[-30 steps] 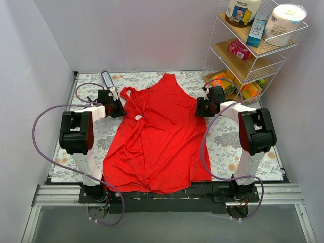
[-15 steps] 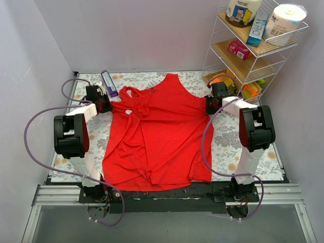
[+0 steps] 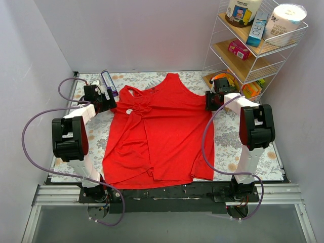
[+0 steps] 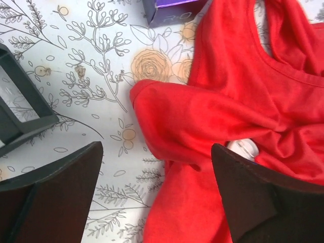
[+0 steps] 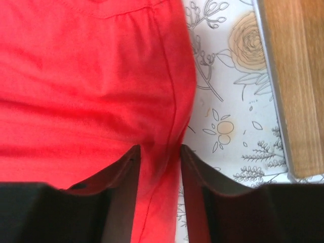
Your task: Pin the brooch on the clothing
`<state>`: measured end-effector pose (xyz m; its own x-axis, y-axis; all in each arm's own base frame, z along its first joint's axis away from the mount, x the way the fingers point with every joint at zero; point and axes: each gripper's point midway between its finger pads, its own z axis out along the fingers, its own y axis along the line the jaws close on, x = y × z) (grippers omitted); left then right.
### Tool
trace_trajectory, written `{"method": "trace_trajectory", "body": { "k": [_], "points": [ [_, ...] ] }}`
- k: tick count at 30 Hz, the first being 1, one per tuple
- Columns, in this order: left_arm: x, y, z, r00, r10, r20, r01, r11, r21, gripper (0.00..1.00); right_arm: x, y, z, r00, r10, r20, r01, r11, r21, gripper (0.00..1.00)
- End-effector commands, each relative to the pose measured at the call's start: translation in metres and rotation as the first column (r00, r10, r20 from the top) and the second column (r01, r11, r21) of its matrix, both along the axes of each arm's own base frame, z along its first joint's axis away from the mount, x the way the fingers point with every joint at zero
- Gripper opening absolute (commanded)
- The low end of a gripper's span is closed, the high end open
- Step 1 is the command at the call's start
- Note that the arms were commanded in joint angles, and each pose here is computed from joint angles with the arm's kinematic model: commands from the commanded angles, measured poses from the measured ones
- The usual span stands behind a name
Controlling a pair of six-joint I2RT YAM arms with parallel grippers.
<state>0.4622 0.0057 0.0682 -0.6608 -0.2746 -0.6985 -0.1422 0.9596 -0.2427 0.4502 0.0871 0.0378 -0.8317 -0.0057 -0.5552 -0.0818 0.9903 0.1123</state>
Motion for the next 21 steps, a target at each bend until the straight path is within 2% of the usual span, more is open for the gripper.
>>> {"method": "trace_trajectory", "body": {
  "k": [1,3,4,6,9,10,12,13,15,16,21],
  "points": [
    [-0.006,-0.012,0.046,0.994,-0.027,0.11,0.034,0.998,-0.059,0.9,-0.001,0.005,0.041,0.996,0.024,0.082,-0.028,0.998,0.048,0.52],
    [-0.019,-0.019,0.061,0.989,-0.031,0.143,0.044,0.995,-0.086,0.93,-0.011,0.012,0.051,0.994,0.043,0.099,-0.049,0.997,0.054,0.57],
    [-0.028,-0.021,0.059,0.989,-0.027,0.148,0.041,0.995,-0.091,0.98,-0.025,0.021,0.059,0.992,0.064,0.11,-0.07,0.996,0.056,0.6],
    [-0.039,-0.026,0.07,0.983,-0.04,0.179,0.056,0.995,-0.085,0.98,-0.04,0.029,0.066,0.99,0.074,0.122,-0.079,0.996,0.042,0.65],
    [-0.054,-0.029,0.057,0.991,-0.052,0.126,0.063,0.994,-0.086,0.98,-0.083,0.057,0.081,0.981,0.122,0.15,-0.13,0.99,0.048,0.65],
    [-0.056,-0.03,0.055,0.992,-0.056,0.115,0.066,0.994,-0.09,0.98,-0.101,0.084,0.082,0.97,0.186,0.155,-0.197,0.979,0.06,0.65],
    [-0.055,-0.034,0.052,0.992,-0.067,0.112,0.078,0.992,-0.099,0.98,-0.132,0.106,0.075,0.965,0.225,0.133,-0.237,0.968,0.084,0.65],
    [-0.054,-0.034,0.051,0.991,-0.069,0.112,0.08,0.991,-0.104,0.98,-0.155,0.134,0.081,0.944,0.295,0.147,-0.311,0.945,0.103,0.65],
    [-0.052,-0.037,0.045,0.993,-0.077,0.093,0.088,0.989,-0.116,0.98,-0.185,0.159,0.079,0.936,0.327,0.13,-0.345,0.926,0.153,0.64],
    [-0.051,-0.038,0.044,0.993,-0.083,0.089,0.094,0.988,-0.121,0.98,-0.21,0.185,0.079,0.908,0.398,0.135,-0.417,0.894,0.166,0.64],
    [-0.047,-0.037,0.04,0.994,-0.078,0.076,0.087,0.989,-0.123,0.98,-0.282,0.254,0.074,0.839,0.533,0.11,-0.544,0.807,0.23,0.63]
  ]
}}
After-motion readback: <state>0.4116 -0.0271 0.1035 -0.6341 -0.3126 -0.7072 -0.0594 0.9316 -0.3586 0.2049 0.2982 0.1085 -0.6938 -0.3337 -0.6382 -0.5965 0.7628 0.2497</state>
